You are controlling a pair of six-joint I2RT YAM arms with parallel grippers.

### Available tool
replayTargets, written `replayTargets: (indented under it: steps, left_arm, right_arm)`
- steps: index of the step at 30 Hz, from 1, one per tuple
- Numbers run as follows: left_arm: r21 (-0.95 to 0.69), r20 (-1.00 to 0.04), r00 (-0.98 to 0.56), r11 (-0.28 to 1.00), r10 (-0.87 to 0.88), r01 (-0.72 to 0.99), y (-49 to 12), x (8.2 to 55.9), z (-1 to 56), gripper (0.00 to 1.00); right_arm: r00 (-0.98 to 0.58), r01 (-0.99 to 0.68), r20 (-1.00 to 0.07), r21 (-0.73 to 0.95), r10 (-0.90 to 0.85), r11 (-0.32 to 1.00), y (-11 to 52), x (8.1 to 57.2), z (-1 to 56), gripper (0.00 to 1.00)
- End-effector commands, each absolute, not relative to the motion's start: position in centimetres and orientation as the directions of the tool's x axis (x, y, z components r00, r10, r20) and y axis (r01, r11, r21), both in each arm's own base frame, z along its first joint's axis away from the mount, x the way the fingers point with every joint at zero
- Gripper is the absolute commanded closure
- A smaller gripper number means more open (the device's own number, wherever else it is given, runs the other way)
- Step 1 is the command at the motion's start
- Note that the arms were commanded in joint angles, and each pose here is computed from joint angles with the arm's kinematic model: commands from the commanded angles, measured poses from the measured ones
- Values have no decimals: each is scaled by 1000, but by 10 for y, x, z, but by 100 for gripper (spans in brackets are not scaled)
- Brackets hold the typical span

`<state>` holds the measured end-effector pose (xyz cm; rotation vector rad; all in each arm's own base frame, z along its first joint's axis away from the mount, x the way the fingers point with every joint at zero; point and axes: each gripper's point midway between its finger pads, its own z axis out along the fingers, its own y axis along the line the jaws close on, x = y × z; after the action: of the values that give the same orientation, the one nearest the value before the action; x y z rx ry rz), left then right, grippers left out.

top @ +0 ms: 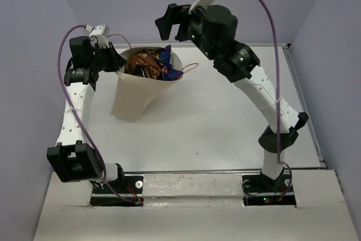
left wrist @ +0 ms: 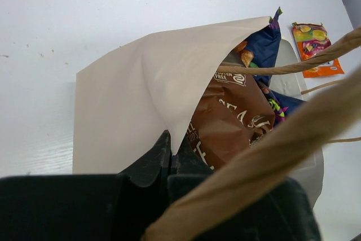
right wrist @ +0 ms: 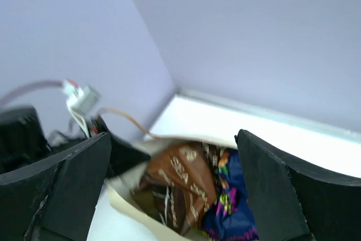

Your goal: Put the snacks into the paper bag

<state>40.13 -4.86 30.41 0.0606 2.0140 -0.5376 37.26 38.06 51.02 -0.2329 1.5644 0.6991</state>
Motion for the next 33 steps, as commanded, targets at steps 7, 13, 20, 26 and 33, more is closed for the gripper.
replayTargets:
  steps: [7, 13, 20, 26, 33]
  left_arm:
    - [-399, -869, -403, 888, -287, 228, -34, 406, 324, 100]
    - [-500, -846, -375, 809, -379, 309, -50, 404, 349, 100]
    - [-604, -794, -352, 709, -496, 364, -66, 406, 389, 100]
    - [-638, -768, -365, 686, -527, 350, -69, 408, 381, 100]
    - [-623, -779, -365, 697, -510, 355, -70, 409, 384, 100]
  right_arm:
    - [-54, 37, -928, 367, 368, 930, 165, 459, 477, 2]
    - [-344, 358, -833, 311, 434, 881, 50, 474, 303, 2]
    - [-430, 479, -638, 438, 638, 761, 20, 479, 197, 2]
    - [-254, 646, -541, 522, 802, 556, -23, 470, 133, 6]
    - [-233, 654, -496, 557, 837, 512, -28, 509, 85, 7]
